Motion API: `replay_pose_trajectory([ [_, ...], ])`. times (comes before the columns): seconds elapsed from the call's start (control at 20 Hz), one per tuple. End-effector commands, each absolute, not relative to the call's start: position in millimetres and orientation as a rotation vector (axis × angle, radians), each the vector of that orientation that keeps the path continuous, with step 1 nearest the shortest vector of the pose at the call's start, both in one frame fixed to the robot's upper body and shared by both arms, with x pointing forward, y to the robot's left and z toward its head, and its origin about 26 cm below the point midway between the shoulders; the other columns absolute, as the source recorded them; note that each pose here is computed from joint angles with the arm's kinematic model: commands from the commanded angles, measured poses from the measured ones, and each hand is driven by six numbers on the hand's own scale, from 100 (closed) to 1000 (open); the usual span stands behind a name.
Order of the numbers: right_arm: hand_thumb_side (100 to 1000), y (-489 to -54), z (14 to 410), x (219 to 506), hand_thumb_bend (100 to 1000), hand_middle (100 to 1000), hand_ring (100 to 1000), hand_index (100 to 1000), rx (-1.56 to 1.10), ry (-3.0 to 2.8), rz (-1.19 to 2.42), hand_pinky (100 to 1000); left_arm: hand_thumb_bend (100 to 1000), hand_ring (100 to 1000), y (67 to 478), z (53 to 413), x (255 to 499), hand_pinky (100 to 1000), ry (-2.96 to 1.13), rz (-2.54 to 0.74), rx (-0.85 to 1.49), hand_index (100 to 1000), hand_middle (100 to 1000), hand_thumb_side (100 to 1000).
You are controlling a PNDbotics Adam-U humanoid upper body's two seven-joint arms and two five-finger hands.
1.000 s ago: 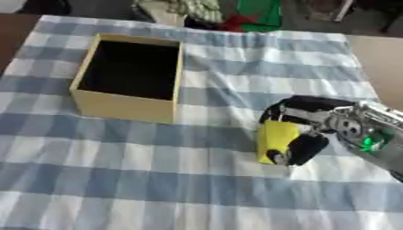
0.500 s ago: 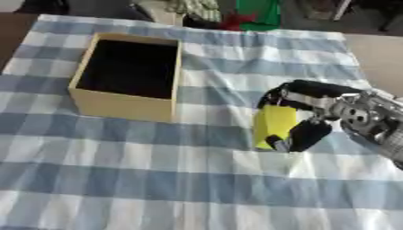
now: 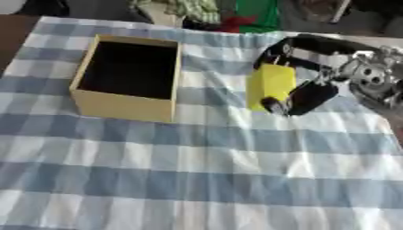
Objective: Pick up objects on the table and place them in the box.
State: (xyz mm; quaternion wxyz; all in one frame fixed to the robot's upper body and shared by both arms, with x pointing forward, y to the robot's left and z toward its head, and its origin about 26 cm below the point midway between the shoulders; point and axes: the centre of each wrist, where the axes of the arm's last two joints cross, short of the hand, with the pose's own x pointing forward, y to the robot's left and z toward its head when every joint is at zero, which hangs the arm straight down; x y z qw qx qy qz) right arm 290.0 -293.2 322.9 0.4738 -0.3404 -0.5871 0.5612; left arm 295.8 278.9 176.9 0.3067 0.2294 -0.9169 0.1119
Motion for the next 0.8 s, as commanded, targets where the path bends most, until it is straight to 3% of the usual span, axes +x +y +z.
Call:
replay_pose_trajectory([
  [0.05, 100, -281.8, 346.1, 285.2, 100, 532, 647, 793, -0.847, -1.494, 1.360, 749, 192, 606, 277.3, 184.7, 293.9, 938, -2.462, 0.277, 0.586, 626, 588, 643],
  [0.35, 100, -254.3, 374.7, 282.2, 100, 528, 635, 803, -0.811, -1.617, 1.311, 767, 190, 606, 273.5, 186.7, 295.2, 940, -2.472, 0.266, 0.558, 626, 589, 647],
  [0.8, 100, -216.6, 387.2, 280.6, 100, 518, 612, 817, -0.702, -1.758, 1.250, 791, 192, 606, 267.8, 193.1, 298.1, 942, -2.498, 0.265, 0.519, 625, 588, 650],
])
